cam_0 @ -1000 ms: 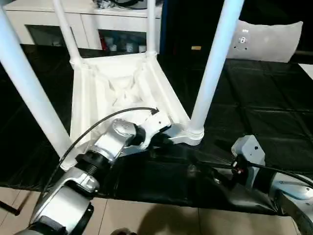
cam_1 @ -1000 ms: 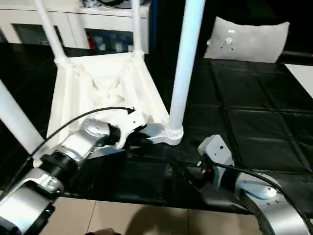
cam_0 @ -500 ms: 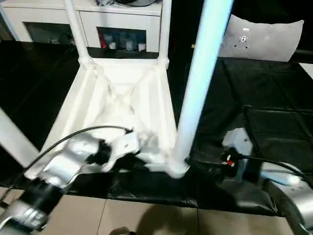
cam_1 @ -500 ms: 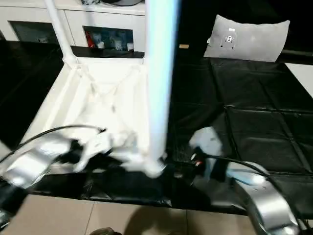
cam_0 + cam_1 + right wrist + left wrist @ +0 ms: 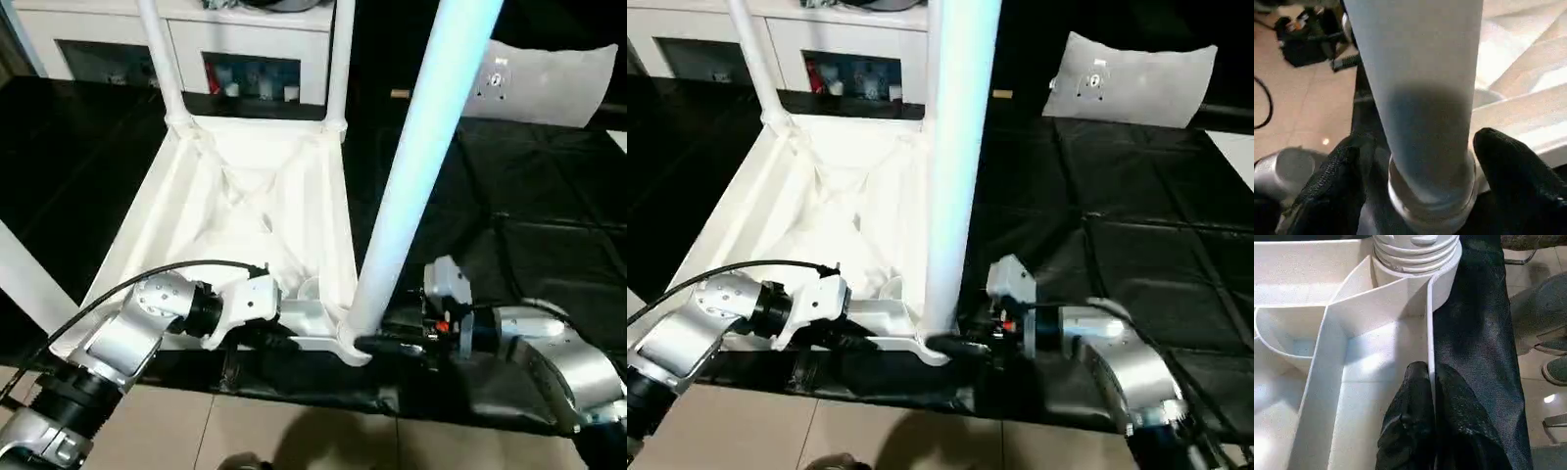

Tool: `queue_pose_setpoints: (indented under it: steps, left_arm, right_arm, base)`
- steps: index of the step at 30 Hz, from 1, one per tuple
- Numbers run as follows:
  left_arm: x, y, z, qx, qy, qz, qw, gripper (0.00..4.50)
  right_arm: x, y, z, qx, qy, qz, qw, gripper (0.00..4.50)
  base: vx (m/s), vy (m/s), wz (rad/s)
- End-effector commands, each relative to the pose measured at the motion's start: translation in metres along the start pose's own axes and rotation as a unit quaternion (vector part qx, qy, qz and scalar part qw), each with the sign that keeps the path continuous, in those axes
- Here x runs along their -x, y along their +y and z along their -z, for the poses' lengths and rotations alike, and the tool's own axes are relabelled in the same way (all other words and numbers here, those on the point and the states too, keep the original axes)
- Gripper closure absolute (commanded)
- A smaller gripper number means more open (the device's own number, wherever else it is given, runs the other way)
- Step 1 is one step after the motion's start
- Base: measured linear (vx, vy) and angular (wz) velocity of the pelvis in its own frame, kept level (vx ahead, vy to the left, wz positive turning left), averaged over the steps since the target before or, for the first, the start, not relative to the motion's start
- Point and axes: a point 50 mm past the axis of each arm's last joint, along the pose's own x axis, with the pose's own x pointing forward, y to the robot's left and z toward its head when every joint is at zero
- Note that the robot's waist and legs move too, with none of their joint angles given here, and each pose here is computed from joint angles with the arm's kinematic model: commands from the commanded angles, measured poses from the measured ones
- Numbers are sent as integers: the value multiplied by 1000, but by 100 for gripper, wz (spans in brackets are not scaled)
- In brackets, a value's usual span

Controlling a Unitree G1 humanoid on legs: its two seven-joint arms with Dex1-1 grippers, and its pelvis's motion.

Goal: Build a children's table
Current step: Rotate leg to tighten

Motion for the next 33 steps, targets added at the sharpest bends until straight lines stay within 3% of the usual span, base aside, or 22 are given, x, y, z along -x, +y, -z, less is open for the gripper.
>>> queue_pose_setpoints:
  steps: [1, 15, 27, 32, 33]
  left_arm:
    - [2, 2, -12, -34, -20, 9, 999, 450]
    - [6, 1, -9, -14, -20, 15, 1000, 450]
    - [9, 10, -10, 17, -39, -25, 999, 450]
    - [2, 22, -19, 42, -62, -79, 994, 450]
    - [-3, 26, -23, 53, -70, -97, 991, 450]
  right_arm:
    - [1, -3, 2, 3, 14, -18, 1000, 138]
    - [-2, -8, 4, -15, 23, -64, 998, 239]
    - [-6, -2, 5, -32, 13, -79, 996, 251]
    - [-13, 4, 6, -56, -16, -36, 998, 251]
    - [-20, 2, 9, -50, -12, 10, 999, 251]
  base:
    - [0, 0, 0]
    - [0, 0, 0]
    - [0, 0, 0]
    - [0, 0, 0]
    - [0, 0, 0]
